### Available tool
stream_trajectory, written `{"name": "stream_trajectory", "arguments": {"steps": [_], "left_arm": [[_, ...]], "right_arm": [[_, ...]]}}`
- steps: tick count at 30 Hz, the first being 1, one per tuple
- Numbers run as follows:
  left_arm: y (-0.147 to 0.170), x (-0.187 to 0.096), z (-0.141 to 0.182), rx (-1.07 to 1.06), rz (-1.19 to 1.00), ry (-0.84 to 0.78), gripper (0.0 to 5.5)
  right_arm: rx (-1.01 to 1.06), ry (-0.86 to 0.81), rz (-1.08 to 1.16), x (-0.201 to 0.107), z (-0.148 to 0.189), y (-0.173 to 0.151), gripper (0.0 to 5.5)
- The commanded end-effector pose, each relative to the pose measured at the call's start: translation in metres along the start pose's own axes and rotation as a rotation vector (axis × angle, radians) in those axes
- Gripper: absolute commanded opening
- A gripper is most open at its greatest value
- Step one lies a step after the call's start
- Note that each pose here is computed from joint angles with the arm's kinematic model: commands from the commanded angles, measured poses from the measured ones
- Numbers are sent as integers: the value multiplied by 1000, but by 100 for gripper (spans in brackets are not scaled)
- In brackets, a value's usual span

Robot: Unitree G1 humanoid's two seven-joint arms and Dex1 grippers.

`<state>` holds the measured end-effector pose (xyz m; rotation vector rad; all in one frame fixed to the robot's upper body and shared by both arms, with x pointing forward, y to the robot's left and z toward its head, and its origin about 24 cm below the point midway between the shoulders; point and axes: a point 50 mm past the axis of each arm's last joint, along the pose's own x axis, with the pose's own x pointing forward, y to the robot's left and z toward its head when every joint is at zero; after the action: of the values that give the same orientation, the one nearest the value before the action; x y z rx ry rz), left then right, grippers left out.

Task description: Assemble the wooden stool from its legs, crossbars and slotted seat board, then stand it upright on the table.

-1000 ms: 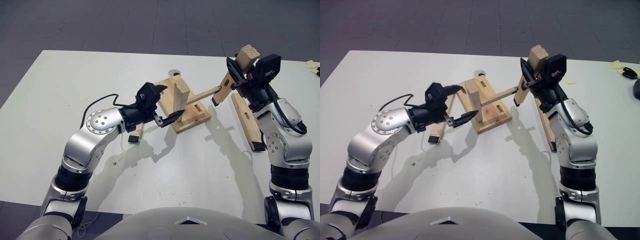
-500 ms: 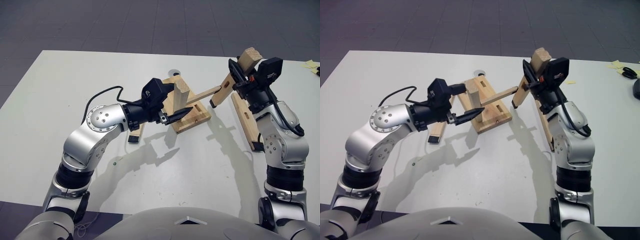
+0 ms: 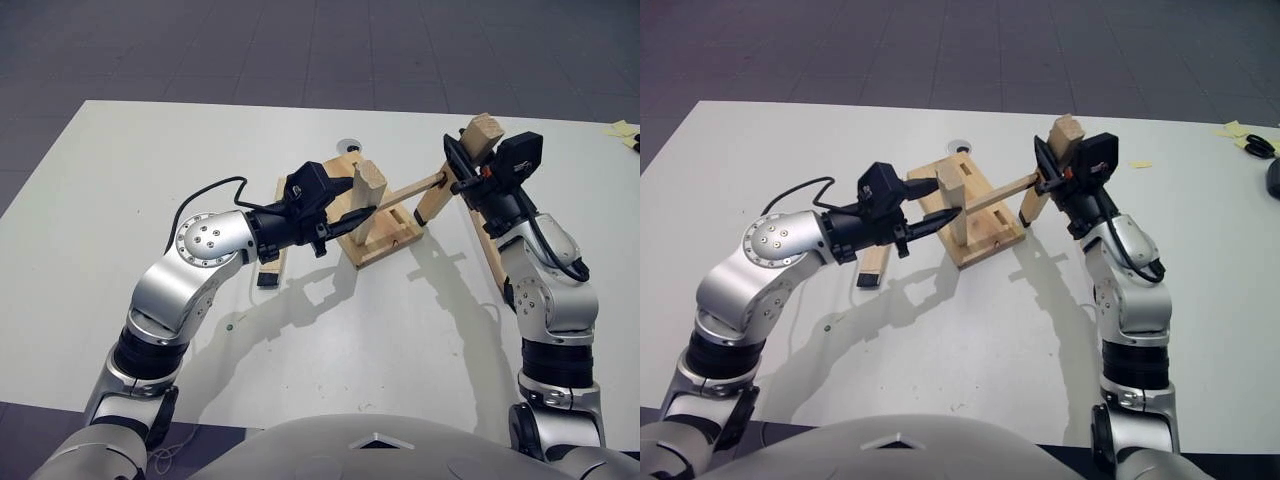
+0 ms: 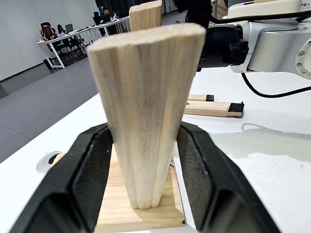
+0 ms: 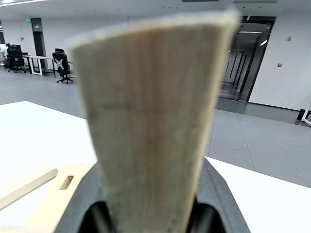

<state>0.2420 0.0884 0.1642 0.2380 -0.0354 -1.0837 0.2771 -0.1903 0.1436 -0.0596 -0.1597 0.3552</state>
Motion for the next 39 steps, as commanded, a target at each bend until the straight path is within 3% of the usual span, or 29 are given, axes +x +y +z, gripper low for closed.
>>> {"name": "stream_trajectory", "arguments": {"steps": [1,39], "left_arm": [[-3,-1,-9,-30,-9,30,204],[-7,2,-27,-30,18,68,204]], "right_arm": [[-7,-23,30,7,2,4,103],[162,-92,160,8,13,25,103]]}}
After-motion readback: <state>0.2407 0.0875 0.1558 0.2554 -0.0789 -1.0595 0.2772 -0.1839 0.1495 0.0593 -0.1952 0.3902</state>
